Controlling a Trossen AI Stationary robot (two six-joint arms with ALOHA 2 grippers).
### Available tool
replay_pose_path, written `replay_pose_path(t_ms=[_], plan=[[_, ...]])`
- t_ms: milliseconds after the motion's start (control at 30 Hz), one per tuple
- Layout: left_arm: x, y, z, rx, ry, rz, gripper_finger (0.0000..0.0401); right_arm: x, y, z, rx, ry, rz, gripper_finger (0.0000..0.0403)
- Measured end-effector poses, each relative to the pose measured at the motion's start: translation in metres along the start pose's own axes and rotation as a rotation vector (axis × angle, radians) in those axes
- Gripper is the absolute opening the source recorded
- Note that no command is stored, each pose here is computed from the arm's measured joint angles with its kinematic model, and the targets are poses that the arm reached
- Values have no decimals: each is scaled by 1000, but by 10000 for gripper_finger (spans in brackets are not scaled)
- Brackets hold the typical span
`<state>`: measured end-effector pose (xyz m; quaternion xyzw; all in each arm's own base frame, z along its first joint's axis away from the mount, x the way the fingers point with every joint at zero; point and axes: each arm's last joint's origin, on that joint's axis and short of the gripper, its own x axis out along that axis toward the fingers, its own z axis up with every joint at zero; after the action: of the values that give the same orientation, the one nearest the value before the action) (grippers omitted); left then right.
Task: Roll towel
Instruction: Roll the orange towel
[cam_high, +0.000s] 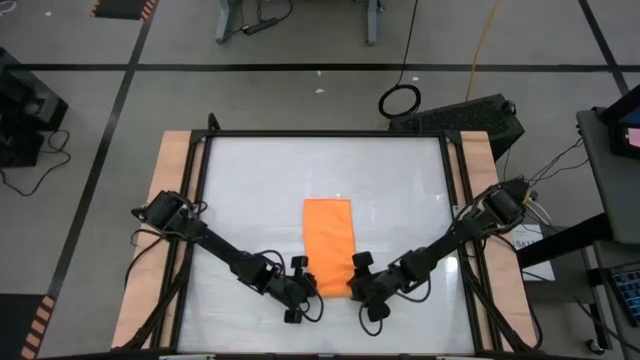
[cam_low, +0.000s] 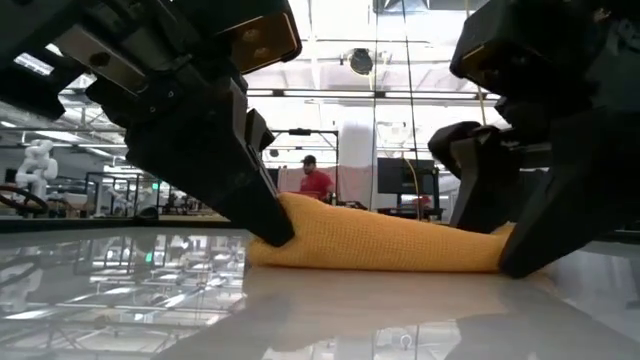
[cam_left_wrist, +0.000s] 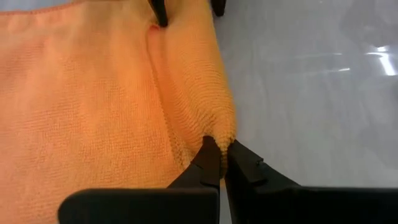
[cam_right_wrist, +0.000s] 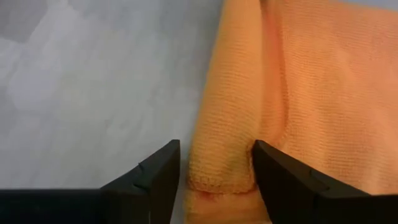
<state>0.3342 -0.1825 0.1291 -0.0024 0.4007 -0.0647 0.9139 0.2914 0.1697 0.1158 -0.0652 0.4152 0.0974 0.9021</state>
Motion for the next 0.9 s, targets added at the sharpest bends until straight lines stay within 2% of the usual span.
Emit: replay_pose_path(t_ms=[100, 167, 233, 333, 367, 467, 667, 900], plan=[[-2, 0, 1, -1, 1, -13, 4, 1, 0, -2, 11, 13, -10, 176], [-5, 0, 3, -3, -3, -26, 4, 1, -1, -3, 49, 26, -16, 149], [-7, -1, 5, -5, -3, -38, 4, 1, -1, -3, 96, 40, -9, 109], [-12, -1, 8, -36, -8, -68, 4, -2, 0, -2, 171, 59, 75, 33], [-14, -1, 9, -56, -6, -82, 4, -3, 1, -1, 191, 62, 113, 19], [-14, 4, 12, -140, 27, -138, 4, -9, 3, 4, 265, 65, 205, 17], [-6, 21, 11, -308, 145, -272, 5, -11, -11, 10, 422, 114, 342, 5], [2, 39, 10, -413, 210, -310, 8, -3, -28, 7, 535, 174, 357, 8]])
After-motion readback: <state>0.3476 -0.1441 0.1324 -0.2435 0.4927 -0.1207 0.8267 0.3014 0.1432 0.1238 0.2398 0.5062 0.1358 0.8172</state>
